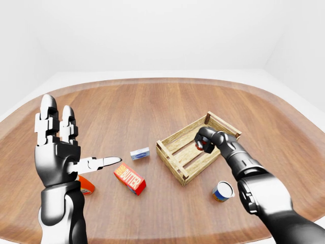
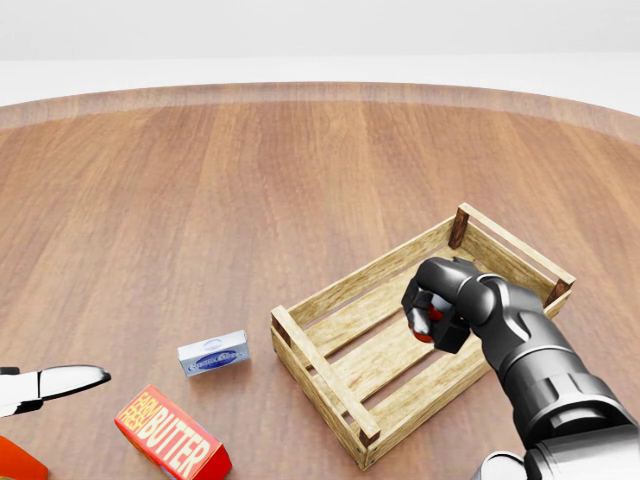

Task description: Pick up the tomato sauce, and put it in the wooden tray.

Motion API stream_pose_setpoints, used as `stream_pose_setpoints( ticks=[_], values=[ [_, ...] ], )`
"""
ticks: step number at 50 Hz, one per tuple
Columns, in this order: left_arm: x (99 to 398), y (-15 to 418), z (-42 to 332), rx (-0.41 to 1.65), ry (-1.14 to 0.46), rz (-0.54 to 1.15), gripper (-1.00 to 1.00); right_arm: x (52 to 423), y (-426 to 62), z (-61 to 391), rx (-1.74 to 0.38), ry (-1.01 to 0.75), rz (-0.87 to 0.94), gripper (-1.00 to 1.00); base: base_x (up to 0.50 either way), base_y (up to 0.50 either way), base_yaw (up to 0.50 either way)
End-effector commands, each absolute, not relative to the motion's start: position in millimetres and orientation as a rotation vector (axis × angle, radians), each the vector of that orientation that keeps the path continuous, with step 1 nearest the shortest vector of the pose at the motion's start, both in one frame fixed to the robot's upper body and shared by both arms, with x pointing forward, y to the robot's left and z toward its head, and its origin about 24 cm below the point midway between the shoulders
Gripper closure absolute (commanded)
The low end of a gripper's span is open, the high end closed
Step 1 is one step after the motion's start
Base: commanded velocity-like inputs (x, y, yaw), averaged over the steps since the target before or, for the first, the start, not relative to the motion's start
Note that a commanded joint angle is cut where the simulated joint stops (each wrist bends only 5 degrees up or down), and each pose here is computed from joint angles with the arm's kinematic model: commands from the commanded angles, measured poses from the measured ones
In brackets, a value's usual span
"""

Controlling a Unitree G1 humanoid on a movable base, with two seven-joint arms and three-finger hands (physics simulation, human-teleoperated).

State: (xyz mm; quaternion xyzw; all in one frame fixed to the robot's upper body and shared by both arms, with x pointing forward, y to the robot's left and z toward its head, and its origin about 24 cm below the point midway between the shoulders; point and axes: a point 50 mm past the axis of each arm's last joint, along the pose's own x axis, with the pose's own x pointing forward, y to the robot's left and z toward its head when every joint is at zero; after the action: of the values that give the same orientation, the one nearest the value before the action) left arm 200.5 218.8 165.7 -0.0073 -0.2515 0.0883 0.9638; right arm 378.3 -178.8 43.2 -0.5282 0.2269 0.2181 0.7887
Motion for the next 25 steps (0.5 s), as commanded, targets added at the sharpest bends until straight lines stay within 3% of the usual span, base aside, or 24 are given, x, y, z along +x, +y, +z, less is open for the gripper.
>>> stream_pose_setpoints(
  ticks=[1, 25],
  values=[
    [201.1, 218.6, 164.8, -0.015, -0.504, 0.179, -1.00, 380.0, -189.3, 46.4, -1.187, 0.526, 0.424, 1.00, 0.00, 0.00, 0.00],
    [199.5, 219.1, 167.6, -0.014, -0.518, 0.181, -1.00, 385.1, -187.5, 53.8, -1.236, 0.562, 0.392, 1.00, 0.00, 0.00, 0.00]
  ],
)
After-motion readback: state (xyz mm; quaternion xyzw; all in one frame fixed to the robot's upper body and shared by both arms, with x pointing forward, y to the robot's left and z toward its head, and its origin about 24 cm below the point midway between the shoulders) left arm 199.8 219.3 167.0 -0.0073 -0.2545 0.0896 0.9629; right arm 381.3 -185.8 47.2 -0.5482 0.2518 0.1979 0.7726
